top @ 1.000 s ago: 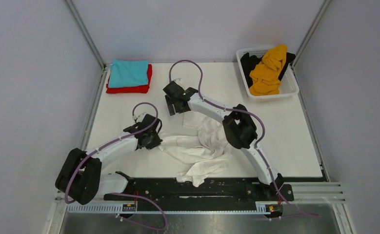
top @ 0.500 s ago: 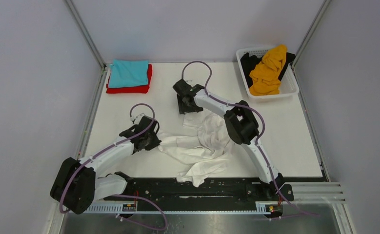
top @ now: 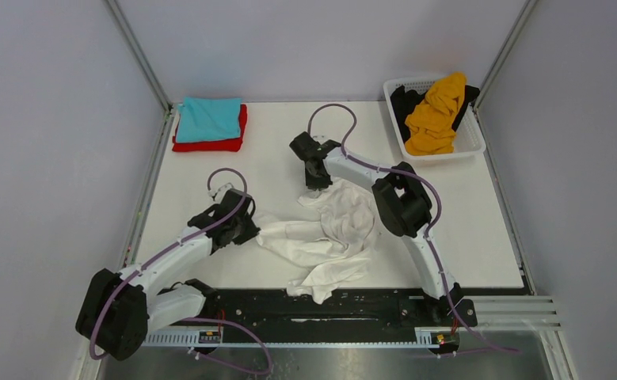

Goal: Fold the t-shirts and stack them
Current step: Flatten out the tshirt

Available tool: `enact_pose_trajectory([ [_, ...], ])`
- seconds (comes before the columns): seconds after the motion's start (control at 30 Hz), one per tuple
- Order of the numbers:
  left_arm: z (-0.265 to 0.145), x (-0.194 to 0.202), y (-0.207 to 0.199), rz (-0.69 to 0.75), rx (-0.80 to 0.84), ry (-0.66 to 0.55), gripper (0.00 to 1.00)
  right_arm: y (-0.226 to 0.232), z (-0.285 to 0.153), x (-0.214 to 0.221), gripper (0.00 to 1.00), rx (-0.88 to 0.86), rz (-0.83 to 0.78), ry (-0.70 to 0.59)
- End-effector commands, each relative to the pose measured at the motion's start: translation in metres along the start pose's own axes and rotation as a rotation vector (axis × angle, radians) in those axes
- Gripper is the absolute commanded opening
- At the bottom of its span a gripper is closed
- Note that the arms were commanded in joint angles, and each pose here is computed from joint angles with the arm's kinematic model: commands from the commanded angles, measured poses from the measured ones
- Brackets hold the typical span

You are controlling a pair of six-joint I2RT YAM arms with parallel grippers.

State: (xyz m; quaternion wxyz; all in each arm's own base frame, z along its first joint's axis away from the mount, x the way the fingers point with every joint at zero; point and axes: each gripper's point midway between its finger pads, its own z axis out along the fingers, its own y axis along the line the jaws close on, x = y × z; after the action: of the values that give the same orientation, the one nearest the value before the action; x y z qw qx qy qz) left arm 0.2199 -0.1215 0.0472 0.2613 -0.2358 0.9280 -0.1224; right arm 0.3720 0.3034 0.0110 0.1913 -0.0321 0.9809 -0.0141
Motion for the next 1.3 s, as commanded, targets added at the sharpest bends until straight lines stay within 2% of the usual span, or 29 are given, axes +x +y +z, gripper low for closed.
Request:
enact_pose_trajectory([
  [0.0,-0.008,-0.011,-0.004,-0.012,0.000,-0.040,0.00,0.008,0.002,0.004,0.12,-0.046,0.039,0.030],
  [0.03,-0.011,-0.015,-0.002,-0.012,-0.013,-0.054,0.00,0.007,0.000,-0.004,0.04,-0.051,0.045,0.010],
  [0.07,-0.014,-0.020,-0.002,-0.012,-0.021,-0.073,0.00,0.006,-0.005,-0.014,0.00,-0.060,0.045,-0.017],
  [0.2,-0.040,-0.052,-0.007,-0.017,-0.040,-0.184,0.00,-0.020,-0.060,-0.060,0.00,-0.037,0.046,-0.186],
  [0.33,-0.090,-0.098,-0.031,-0.041,0.043,-0.346,0.00,-0.069,-0.145,-0.090,0.00,-0.031,0.087,-0.411],
  [0.37,-0.105,-0.108,-0.037,-0.051,0.073,-0.386,0.00,-0.083,-0.178,-0.096,0.00,-0.055,0.112,-0.485],
  [0.53,-0.184,-0.152,-0.051,-0.092,0.212,-0.590,0.00,-0.146,-0.275,-0.086,0.00,-0.027,0.168,-0.711],
  [0.67,-0.272,-0.184,-0.055,-0.121,0.332,-0.764,0.00,-0.182,-0.346,-0.071,0.00,-0.068,0.191,-0.866],
  [0.93,-0.421,-0.203,-0.023,-0.209,0.566,-1.060,0.00,-0.249,-0.472,-0.026,0.00,-0.191,0.318,-1.161],
  [1.07,-0.468,-0.198,0.009,-0.271,0.621,-1.166,0.00,-0.282,-0.514,-0.002,0.00,-0.196,0.355,-1.262],
  [1.27,-0.505,-0.185,0.040,-0.331,0.708,-1.239,0.00,-0.306,-0.565,0.022,0.00,-0.265,0.367,-1.364],
])
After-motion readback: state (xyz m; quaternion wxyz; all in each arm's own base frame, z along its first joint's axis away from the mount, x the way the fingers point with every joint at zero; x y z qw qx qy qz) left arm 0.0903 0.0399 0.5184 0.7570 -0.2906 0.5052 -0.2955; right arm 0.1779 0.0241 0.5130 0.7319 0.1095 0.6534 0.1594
